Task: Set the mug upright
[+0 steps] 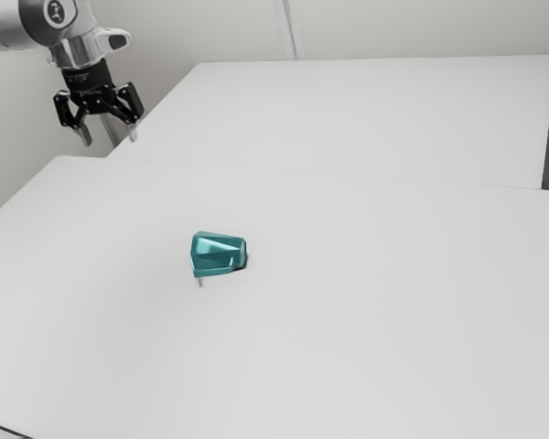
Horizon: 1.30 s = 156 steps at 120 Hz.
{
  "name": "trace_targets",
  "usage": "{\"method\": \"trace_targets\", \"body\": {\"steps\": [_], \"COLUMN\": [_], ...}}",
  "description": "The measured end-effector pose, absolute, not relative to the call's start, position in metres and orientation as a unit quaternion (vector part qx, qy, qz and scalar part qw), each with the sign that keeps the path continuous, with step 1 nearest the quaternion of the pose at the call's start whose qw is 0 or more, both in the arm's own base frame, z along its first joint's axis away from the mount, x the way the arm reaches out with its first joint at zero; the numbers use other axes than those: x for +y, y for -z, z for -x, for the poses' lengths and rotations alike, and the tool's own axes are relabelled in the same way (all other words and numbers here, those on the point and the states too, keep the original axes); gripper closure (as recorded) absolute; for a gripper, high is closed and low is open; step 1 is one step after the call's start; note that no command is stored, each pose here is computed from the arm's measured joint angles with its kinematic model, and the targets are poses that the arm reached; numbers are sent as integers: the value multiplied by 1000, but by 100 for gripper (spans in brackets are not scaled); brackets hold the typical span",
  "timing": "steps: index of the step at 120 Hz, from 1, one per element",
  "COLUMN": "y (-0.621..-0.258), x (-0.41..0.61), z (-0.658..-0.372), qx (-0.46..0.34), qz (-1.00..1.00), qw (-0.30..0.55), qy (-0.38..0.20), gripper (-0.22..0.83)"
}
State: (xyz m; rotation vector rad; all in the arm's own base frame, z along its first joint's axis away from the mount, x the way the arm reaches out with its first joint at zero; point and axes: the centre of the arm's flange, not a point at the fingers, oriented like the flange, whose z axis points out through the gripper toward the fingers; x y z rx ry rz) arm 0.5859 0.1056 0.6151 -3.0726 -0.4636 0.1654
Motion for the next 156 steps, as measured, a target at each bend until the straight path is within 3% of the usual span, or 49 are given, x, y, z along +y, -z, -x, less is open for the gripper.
{"method": "trace_targets", "body": {"steps": [20, 34, 51, 71, 96, 113, 156], "y": [-595, -519, -449, -373, -364, -314, -288], "x": [107, 129, 120, 126, 148, 151, 141], "z": [-592, -595, -596, -568, -559, -555, -542], "qx": [-156, -187, -210, -240, -209, -201, -152], "qz": [986, 971, 940, 898, 892, 883, 866], "qw": [-23, -126, -263, -367, -398, -421, -464], "qy": [-61, -75, -50, -36, 42, 50, 105], "gripper": [0, 0, 0, 0, 0, 0, 0]}}
